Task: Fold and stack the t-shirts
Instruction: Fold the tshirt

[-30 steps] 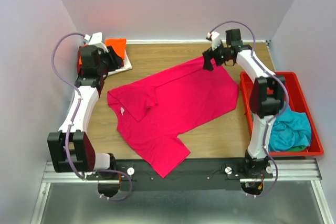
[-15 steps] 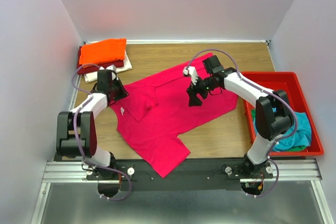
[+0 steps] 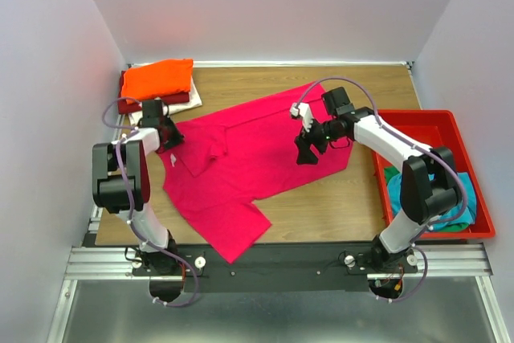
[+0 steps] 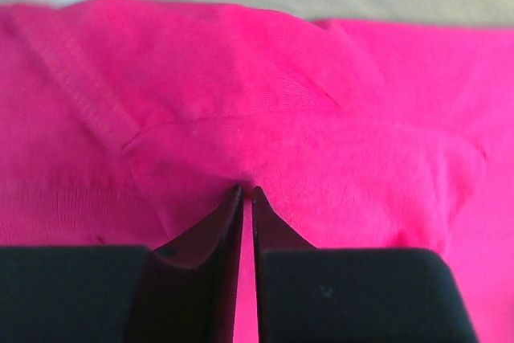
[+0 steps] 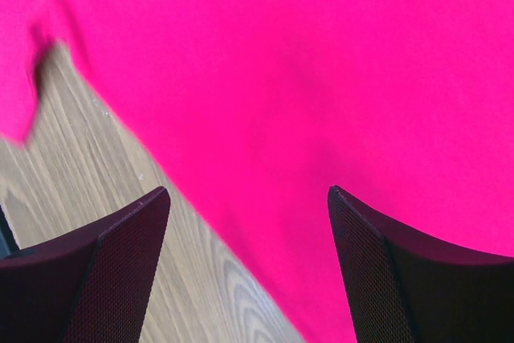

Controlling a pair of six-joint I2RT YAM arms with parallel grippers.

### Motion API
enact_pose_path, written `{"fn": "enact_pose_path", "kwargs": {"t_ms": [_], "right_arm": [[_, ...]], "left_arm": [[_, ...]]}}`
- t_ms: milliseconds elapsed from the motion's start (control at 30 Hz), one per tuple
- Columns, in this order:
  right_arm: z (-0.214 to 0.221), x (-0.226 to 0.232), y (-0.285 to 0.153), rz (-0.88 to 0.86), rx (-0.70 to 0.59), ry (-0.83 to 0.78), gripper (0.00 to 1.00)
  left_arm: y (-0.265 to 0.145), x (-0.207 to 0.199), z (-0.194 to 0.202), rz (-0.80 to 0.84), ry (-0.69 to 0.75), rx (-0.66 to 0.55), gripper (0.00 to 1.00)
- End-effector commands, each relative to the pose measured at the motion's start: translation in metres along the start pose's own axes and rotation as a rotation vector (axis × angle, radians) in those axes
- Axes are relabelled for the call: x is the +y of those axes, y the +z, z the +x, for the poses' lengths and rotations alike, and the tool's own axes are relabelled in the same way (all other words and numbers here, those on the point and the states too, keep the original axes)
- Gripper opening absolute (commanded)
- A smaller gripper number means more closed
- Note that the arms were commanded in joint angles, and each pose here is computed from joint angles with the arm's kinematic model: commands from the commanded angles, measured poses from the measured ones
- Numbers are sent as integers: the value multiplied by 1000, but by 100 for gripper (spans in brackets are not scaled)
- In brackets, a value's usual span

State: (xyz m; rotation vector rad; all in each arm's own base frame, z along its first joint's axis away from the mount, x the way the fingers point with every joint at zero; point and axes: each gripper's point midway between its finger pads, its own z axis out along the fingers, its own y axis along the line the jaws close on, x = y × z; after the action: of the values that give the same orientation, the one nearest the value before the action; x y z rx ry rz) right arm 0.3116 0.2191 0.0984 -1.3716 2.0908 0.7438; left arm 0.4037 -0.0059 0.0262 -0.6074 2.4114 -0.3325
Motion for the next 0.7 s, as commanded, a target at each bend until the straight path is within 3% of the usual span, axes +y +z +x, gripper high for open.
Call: {"fn": "enact_pose_path", "kwargs": {"t_ms": [0,100,233,333,367,467,600,667], "right_arm": [[-6,6,-11,-11,-39,-21,86],[-5,4,-13,-4,-40,-26,86],[-3,4,-15,-4,-45,-33,86],[-2,6,-14,-16,-46,-44,87],[-3,10,-14,-33,-58,-53,87],[7,38,-12,-149,-97,-112,88],[10,73,-9,-290,-172,-271,88],[5,88,-1,-322,-158,-323,88]], "left_arm": [[15,59,-13,-207,-21,18,17],[21,61,-28,-211,-7,14,17],[5,34,-47,-95,73,3,20],[-33,6,-74,-3,150,-108,33],[-61,-14,-90,51,183,-186,43],[-110,-66,-95,198,318,-294,54],[-153,-127,-76,326,493,-347,56],[-172,-139,-73,354,533,-378,56]]}}
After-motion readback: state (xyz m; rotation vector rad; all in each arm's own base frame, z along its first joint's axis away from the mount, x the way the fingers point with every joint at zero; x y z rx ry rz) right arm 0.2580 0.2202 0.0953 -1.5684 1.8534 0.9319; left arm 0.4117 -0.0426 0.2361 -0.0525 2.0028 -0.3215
